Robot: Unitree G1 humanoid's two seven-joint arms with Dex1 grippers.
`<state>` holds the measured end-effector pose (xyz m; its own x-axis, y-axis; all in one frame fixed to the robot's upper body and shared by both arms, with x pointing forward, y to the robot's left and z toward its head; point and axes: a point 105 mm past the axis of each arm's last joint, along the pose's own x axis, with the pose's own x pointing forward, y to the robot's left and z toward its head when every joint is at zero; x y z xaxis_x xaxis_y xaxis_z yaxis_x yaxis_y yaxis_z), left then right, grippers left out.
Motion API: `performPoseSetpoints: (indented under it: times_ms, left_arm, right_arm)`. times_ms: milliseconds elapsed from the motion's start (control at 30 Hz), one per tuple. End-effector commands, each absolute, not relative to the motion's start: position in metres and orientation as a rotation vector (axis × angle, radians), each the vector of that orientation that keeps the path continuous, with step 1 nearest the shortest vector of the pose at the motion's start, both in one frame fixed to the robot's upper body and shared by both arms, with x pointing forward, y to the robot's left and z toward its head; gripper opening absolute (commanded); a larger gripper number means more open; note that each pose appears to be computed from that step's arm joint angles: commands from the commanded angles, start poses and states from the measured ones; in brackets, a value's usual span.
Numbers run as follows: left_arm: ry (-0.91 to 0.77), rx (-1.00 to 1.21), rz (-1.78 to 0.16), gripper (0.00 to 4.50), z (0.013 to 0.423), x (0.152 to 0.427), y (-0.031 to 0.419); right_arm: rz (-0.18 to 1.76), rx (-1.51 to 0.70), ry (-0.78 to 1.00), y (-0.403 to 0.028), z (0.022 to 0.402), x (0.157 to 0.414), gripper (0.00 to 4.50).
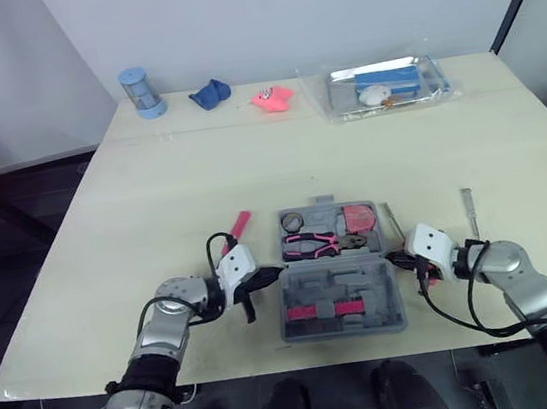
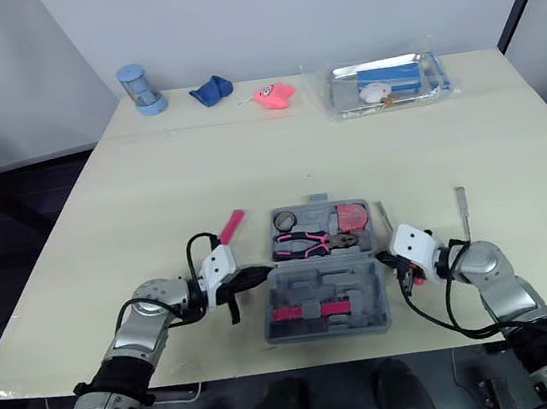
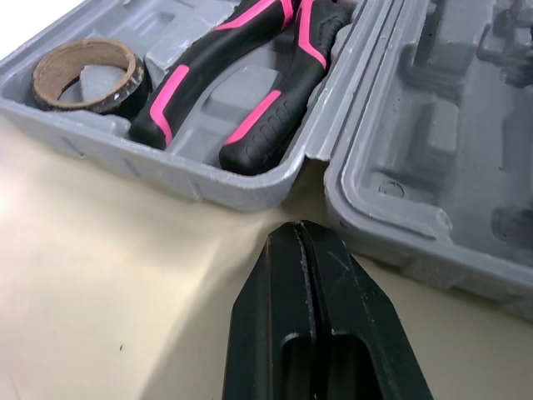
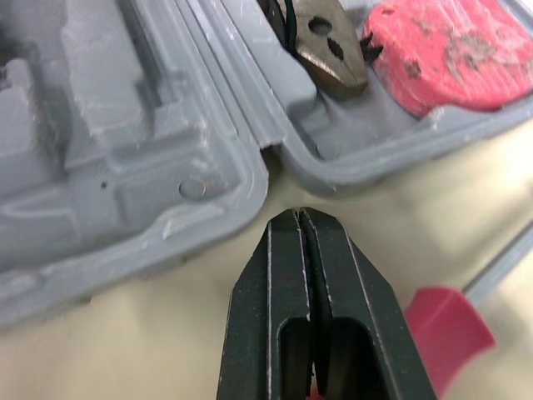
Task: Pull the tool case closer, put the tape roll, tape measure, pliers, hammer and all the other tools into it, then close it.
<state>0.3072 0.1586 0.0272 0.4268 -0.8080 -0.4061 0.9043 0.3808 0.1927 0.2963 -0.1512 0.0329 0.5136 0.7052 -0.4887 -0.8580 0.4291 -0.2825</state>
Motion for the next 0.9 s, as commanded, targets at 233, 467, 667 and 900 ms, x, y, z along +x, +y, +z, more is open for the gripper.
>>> performPoseSetpoints:
  times_ms: [233, 467, 667, 900]
  left_arm:
    - [0.087, 0.26, -1.068, 0.0, 0.087, 0.289, 0.187]
    - [0.061, 0.147, -0.87, 0.0, 0.109, 0.269, 0.243]
    - [0.132, 0.087, -0.632, 1.78, 0.096, 0.235, 0.303]
    - [0.194, 0.048, -0.448, 4.49, 0.078, 0.195, 0.339]
  right_arm:
    - [0.908, -0.334, 0.131, -0.172, 0.083, 0.279, 0.05]
    - [0.728, -0.216, 0.08, -0.215, 0.1, 0.256, 0.05]
    - [0.498, -0.155, 0.13, -0.274, 0.09, 0.217, 0.4]
    - [0.276, -0.086, 0.168, -0.325, 0.078, 0.179, 2.9]
